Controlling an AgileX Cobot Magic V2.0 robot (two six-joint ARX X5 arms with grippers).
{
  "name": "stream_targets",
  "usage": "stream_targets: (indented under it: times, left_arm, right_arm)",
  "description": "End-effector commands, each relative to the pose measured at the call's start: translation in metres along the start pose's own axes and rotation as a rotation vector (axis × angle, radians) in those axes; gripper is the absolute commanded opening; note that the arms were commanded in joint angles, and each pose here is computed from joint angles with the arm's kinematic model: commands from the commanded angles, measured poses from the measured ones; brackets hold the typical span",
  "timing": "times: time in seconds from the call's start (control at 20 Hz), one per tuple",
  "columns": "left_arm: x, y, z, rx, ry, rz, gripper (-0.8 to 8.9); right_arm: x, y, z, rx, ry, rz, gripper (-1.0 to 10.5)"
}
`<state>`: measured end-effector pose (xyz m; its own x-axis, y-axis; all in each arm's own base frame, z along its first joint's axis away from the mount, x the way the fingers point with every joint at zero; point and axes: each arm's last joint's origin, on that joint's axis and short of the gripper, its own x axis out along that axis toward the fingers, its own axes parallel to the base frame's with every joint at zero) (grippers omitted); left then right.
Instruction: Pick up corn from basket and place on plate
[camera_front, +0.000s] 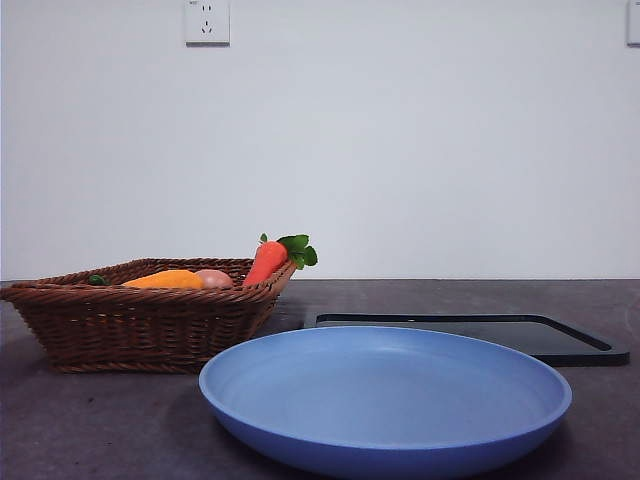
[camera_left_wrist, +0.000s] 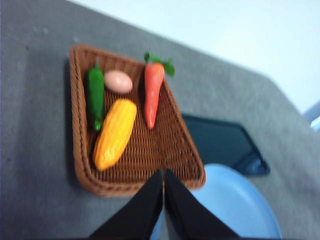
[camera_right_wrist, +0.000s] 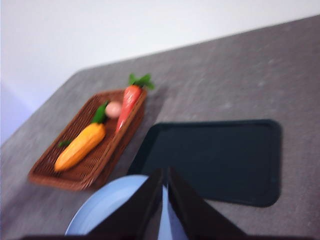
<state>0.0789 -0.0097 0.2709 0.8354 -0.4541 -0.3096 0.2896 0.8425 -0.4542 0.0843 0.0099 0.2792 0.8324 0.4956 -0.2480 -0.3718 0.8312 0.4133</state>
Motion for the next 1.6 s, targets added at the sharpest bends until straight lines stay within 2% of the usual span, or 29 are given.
stream_targets:
  times: [0.05,0.5,0.75,0.85,0.9,0.95,1.0,1.05,1.3,1.6]
  left_arm:
    - [-0.003,-0.006,0.012,0.101,0.058,-0.018,0.07]
    - [0.001,-0.016,0.025,0.145,0.247,-0.107,0.07]
    - [0.003,-0.017,0.022,0.142,0.301,-0.130,0.17]
    - [0.003,-0.017,0.022,0.139,0.299,-0.129,1.07]
    - [0.004,-0.017,0.022,0.135,0.297,-0.129,1.92]
    - [0.004,-0.017,0.023,0.134,0.295,-0.129,2.99]
    - [0.004,-0.017,0.023,0.134,0.295,-0.129,3.67]
    - [0.004,-0.017,0.023,0.132,0.294,-0.129,3.96]
    - [0.003,-0.017,0.023,0.131,0.294,-0.129,3.91]
    - [0.003,-0.017,0.023,0.128,0.294,-0.128,3.91]
  right_arm:
    - [0.000,0.006,0.014,-0.085,0.069,0.033,0.0]
    - [0.010,0.015,0.031,-0.132,0.387,0.090,0.0]
    - [0.019,0.017,0.028,-0.143,0.482,0.131,0.0]
    - [0.021,0.017,0.028,-0.143,0.488,0.137,0.2]
    - [0.021,0.017,0.028,-0.140,0.488,0.135,0.6]
    - [0.021,0.017,0.028,-0.132,0.487,0.133,1.6]
    - [0.021,0.017,0.028,-0.125,0.486,0.130,2.5]
    - [0.021,0.017,0.028,-0.112,0.483,0.123,3.0]
    - [0.035,0.011,0.029,-0.055,0.529,0.109,3.1]
    - [0.086,0.002,0.023,-0.026,0.663,0.139,3.1]
